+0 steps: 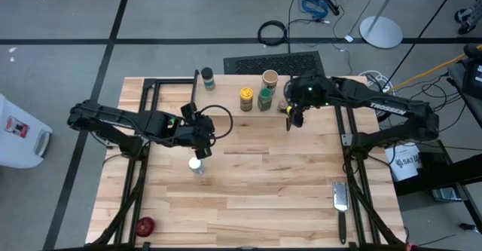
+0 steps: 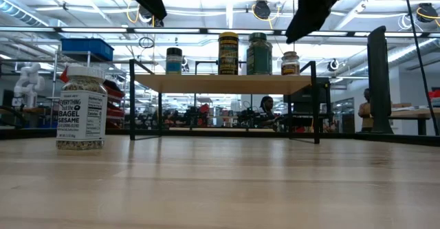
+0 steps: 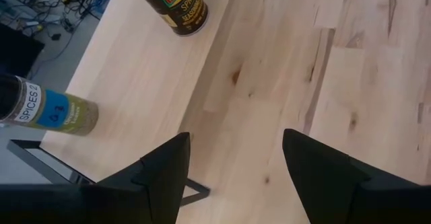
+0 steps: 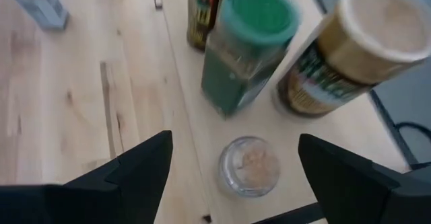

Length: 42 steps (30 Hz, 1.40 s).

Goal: Shelf spices
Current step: Remove the transparent seasoning bottle from the shelf

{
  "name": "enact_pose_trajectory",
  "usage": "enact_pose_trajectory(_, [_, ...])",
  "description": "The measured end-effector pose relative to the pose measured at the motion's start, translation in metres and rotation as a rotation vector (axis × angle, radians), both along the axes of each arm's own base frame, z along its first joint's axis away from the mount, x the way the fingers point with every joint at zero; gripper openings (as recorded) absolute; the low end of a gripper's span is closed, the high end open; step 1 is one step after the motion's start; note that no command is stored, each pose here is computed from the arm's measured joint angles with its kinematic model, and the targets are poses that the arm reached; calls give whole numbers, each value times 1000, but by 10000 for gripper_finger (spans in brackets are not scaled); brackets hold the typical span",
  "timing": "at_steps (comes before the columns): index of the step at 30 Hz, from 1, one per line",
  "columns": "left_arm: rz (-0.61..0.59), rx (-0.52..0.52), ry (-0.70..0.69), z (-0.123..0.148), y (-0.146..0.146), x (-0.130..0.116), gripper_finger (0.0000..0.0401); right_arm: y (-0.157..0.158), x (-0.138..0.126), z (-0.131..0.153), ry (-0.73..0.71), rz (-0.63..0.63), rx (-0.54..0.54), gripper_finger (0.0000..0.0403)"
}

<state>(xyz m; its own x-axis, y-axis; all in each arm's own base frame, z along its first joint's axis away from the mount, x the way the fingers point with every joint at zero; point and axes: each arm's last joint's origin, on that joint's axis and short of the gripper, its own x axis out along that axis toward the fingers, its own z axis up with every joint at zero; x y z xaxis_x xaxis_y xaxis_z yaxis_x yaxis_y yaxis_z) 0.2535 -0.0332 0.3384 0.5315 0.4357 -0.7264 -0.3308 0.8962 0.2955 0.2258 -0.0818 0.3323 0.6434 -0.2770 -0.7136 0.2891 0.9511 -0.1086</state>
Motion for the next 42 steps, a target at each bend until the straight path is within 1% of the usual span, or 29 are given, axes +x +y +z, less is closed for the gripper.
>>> enact_pose_trajectory(7, [-1,-3,-4,0,0,0,247,-5,9,-12,61,-3,16,311])
enact_pose_trajectory(13, [0,-3,-4,0,0,0,247,-17,8,-17,87,-41,14,311])
enact_pose_trajectory(19, [-1,-4,-4,0,0,0,247,-23,6,-18,96,-49,11,311])
enact_pose_trajectory(24, [-1,-3,-4,0,0,0,247,-23,8,-20,105,-30,40,311])
enact_pose_trajectory(32, [0,-5,-9,0,0,1,247,-27,18,-36,164,-30,71,310])
enact_pose_trajectory(35, [0,-5,-9,0,0,1,247,-28,19,-36,159,-30,70,302])
enact_pose_trajectory(42, [0,-5,-8,0,0,1,247,-27,17,-32,141,-34,65,269])
